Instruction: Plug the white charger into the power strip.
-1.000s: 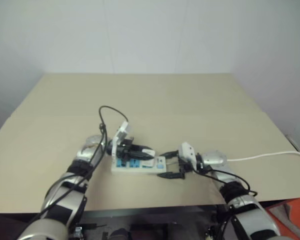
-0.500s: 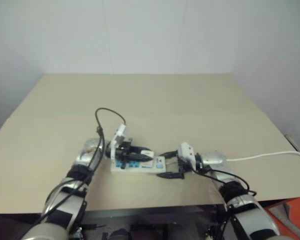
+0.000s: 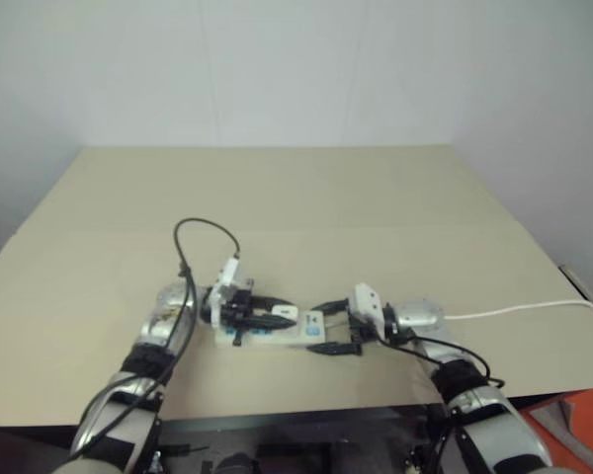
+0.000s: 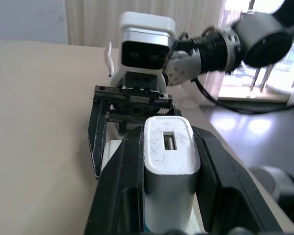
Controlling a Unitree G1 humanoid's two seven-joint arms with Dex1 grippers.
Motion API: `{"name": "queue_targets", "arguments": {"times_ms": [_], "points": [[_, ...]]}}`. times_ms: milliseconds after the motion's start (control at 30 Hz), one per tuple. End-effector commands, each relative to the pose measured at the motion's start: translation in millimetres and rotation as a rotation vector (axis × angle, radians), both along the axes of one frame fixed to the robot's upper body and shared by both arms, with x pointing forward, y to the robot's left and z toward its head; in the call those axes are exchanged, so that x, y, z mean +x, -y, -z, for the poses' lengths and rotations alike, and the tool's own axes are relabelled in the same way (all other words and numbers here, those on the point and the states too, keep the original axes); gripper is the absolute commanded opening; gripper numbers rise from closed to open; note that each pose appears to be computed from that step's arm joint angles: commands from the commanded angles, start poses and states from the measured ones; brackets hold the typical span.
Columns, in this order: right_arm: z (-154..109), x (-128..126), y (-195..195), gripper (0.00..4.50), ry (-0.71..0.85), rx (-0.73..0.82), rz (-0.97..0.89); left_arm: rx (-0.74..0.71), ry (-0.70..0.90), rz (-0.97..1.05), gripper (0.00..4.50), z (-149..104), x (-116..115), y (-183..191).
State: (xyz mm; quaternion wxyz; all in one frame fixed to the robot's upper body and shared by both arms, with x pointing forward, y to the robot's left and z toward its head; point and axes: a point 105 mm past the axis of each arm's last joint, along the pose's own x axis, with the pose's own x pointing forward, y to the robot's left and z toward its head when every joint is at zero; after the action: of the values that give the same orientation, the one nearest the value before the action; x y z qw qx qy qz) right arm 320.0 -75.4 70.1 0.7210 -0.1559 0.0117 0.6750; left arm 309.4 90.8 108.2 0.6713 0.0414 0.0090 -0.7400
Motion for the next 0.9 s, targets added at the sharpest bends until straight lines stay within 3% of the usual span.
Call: {"name": "queue_targets", "arguments": {"times_ms": [33, 367, 633, 900], "points": [[12.8, 2.2, 10.8, 3.40, -0.037, -0.045, 0.058, 0.103, -0.102, -0.033, 1.02, 32.2, -4.9, -10.0], [17.2, -0.2, 11.0, 3.40, -0.035, -0.052, 0.066, 0.244, -0.147, -0.107, 1.02, 64.5, -5.8, -27.6], [17.6, 1.3, 8.3, 3.40, -0.026, -0.057, 0.066, 0.172, -0.241, -0.167, 1.02, 54.3, 4.4, -27.4], [18.6, 1.4, 7.5, 3.40, -0.024, -0.058, 0.066, 0.171, -0.206, -0.136, 3.65, 48.6, 1.1, -33.0]]}}
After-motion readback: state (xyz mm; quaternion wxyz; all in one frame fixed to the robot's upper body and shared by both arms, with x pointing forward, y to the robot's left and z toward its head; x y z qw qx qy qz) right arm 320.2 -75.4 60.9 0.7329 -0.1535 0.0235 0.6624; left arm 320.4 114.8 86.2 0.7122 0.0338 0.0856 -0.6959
